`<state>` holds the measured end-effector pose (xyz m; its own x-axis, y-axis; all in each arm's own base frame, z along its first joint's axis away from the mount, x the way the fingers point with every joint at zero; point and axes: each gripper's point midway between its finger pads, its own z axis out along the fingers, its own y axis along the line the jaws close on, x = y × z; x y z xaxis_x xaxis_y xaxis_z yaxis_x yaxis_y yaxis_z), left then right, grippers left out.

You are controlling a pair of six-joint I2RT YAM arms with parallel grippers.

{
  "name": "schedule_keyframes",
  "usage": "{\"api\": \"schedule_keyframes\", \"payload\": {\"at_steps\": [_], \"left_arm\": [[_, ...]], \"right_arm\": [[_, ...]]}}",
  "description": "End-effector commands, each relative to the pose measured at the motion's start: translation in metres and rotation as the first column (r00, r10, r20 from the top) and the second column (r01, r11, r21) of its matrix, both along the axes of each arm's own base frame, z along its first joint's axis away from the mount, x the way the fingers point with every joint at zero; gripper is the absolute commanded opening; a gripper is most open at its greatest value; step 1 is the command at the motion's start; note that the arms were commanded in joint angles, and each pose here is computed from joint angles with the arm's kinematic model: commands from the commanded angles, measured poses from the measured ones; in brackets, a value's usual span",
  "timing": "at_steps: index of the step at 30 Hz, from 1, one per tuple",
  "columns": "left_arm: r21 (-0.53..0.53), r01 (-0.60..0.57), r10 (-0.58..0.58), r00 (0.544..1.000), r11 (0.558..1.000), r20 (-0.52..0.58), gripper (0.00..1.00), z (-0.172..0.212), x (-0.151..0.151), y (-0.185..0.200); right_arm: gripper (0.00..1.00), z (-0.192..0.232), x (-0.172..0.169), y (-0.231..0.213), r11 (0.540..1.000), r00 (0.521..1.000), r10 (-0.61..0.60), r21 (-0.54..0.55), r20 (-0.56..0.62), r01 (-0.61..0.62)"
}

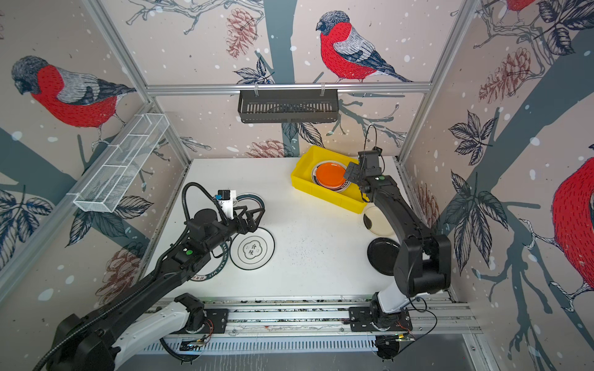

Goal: Place the plates into the plastic bin on the countertop
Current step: 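Open the right gripper and move it toward the black plate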

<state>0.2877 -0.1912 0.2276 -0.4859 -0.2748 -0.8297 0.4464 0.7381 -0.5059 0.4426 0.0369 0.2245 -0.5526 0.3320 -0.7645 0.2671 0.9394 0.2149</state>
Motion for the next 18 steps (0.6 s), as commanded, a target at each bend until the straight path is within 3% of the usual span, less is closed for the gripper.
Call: {"api": "schedule_keyframes", "payload": {"at_steps": [1,7,11,18], "left_arm": [[-0.059,0.022,-0.023,1.000,0.998,-0.014,0.97,-0.002,-0.008,-0.002],[-0.110,0.019,-0.025,0.998,0.994,-0.052,0.97,-0.026,-0.016,-0.001],[-0.176,0.017,-0.027,0.998,0.984,-0.056,0.97,-0.031,-0.019,-0.002],[-0.155,0.017,-0.028,0.997,0.988,-0.067,0.97,-0.023,-0.005,-0.010]], "right_arm": [[0.99,0.001,-0.022,-0.011,0.999,1.000,-0.018,-0.046,0.004,0.019],[0.99,-0.019,-0.074,0.004,0.995,0.998,0.039,0.094,-0.039,-0.035],[0.99,-0.043,-0.110,-0.004,0.992,0.998,-0.011,0.121,-0.070,0.019],[0.99,-0.077,-0.158,0.006,0.970,0.997,-0.044,0.236,-0.069,0.059]]}}
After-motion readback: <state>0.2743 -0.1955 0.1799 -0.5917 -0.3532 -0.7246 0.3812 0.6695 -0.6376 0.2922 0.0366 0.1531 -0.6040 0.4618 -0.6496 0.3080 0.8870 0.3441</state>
